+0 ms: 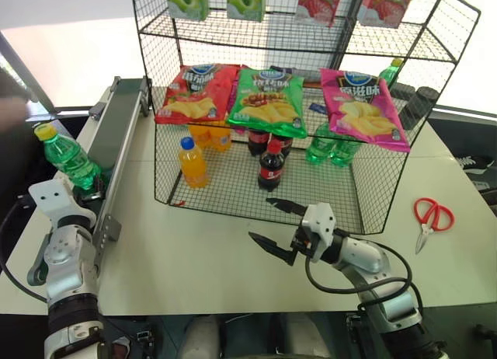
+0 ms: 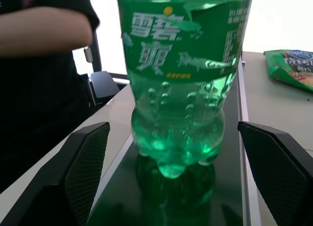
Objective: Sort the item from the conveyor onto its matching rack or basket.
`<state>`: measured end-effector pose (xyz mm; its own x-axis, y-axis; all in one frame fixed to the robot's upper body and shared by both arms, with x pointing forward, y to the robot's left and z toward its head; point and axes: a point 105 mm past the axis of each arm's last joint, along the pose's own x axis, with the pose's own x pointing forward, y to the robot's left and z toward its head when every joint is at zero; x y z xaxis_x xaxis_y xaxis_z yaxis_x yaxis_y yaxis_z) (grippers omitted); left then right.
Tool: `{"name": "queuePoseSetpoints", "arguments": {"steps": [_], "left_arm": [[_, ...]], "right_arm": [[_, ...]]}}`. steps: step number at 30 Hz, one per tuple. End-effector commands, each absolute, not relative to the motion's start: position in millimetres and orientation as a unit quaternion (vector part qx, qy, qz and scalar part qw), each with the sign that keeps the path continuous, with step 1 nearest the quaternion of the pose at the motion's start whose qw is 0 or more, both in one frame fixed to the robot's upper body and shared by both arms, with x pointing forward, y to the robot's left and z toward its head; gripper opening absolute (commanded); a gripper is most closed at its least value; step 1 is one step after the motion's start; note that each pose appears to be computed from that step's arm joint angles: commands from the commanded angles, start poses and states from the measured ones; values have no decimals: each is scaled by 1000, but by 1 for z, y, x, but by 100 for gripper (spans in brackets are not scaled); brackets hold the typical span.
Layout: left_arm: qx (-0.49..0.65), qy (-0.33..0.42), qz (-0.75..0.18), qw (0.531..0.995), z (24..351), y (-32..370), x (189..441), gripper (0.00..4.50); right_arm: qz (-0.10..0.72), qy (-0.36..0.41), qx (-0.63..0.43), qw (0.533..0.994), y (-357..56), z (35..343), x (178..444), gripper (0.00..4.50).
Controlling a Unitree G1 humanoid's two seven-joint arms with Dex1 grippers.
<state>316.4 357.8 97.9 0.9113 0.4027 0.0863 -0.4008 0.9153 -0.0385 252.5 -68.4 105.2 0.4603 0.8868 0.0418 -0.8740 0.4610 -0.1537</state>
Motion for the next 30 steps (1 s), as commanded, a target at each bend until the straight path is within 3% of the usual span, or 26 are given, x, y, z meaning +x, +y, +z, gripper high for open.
{"name": "queuePoseSetpoints", "arguments": {"steps": [1,4,6,7,12,20,25,30], "left_arm": [[-9,-74,210,975,111,360,317,450],[-7,-80,217,973,113,362,315,359],[-5,-79,218,973,113,363,315,271],[-4,-78,218,973,113,363,315,263],[17,-93,216,972,124,365,313,263],[60,-181,143,971,188,350,312,263],[81,-195,-37,977,202,279,312,263],[84,-142,-239,957,177,202,300,263]], "right_arm": [[529,-87,-49,843,-59,125,248,444],[531,-87,-48,842,-58,128,248,450],[531,-85,-46,842,-57,129,248,450],[532,-84,-45,842,-57,129,248,450],[533,-81,-41,842,-58,131,253,450],[530,-77,-49,843,-62,128,253,450],[514,-78,-60,852,-69,126,255,450],[510,-85,-36,855,-74,136,258,450]]}}
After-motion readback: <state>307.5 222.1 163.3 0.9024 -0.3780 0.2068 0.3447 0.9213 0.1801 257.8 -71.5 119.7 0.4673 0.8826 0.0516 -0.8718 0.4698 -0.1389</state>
